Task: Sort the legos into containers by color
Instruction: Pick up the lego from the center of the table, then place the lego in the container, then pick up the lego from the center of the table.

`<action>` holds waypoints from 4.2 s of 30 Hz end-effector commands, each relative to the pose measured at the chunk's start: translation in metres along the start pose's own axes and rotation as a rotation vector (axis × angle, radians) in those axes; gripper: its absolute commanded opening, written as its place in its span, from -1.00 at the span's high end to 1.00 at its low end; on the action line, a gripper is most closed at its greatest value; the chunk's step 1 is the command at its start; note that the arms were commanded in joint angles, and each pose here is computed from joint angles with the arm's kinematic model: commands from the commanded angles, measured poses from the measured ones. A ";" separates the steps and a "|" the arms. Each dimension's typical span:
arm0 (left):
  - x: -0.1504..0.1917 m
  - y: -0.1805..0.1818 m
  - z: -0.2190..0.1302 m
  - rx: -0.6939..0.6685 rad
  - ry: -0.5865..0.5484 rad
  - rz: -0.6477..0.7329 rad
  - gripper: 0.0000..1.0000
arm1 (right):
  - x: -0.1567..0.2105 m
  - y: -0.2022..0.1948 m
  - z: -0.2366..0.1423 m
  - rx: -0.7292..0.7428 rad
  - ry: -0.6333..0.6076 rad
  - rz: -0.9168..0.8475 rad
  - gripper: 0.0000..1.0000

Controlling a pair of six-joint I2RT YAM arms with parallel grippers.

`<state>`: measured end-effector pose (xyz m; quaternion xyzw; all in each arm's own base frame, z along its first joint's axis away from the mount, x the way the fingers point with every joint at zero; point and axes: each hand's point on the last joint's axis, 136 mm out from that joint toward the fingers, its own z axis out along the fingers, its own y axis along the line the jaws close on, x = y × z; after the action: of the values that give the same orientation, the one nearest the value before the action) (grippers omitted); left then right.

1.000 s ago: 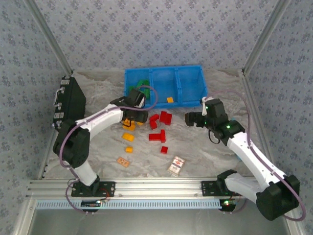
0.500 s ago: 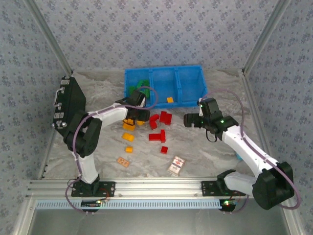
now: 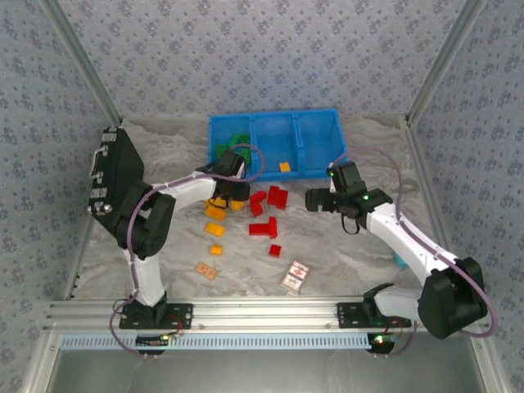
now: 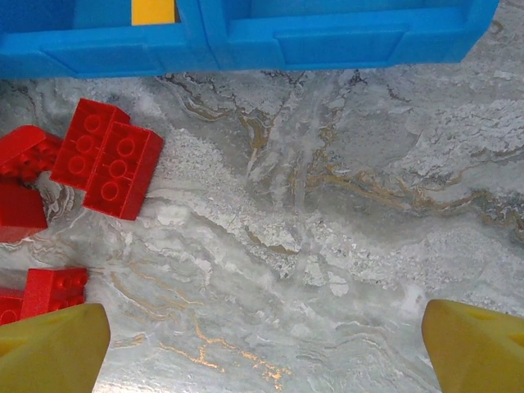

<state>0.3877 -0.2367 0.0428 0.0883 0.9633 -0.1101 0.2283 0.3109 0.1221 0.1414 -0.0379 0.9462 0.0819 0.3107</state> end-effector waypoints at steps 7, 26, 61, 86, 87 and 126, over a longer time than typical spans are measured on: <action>0.017 -0.009 -0.036 -0.067 0.077 0.064 0.43 | -0.012 0.000 0.008 -0.003 -0.013 -0.021 -1.00; -0.179 -0.116 -0.112 0.068 -0.327 0.106 0.41 | 0.003 0.011 0.010 -0.131 -0.062 0.033 -1.00; -0.184 -0.082 -0.166 0.056 -0.294 0.175 -0.21 | -0.017 0.082 0.007 -0.215 -0.115 -0.108 -1.00; 0.031 0.027 -0.119 -0.161 -0.150 0.153 -0.99 | -0.009 0.120 0.035 -0.280 0.021 -0.225 -1.00; 0.033 0.028 -0.114 -0.166 -0.136 0.168 -1.00 | -0.008 0.120 0.035 -0.273 0.024 -0.227 -0.99; 0.067 0.059 -0.014 -0.206 0.141 0.176 -0.60 | 0.007 0.092 0.047 -0.141 0.095 -0.179 -0.99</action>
<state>0.3227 -0.1673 0.0223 0.1644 0.9718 0.0144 0.1687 0.3173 0.2252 0.1122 -0.1593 0.9396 0.1314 0.2731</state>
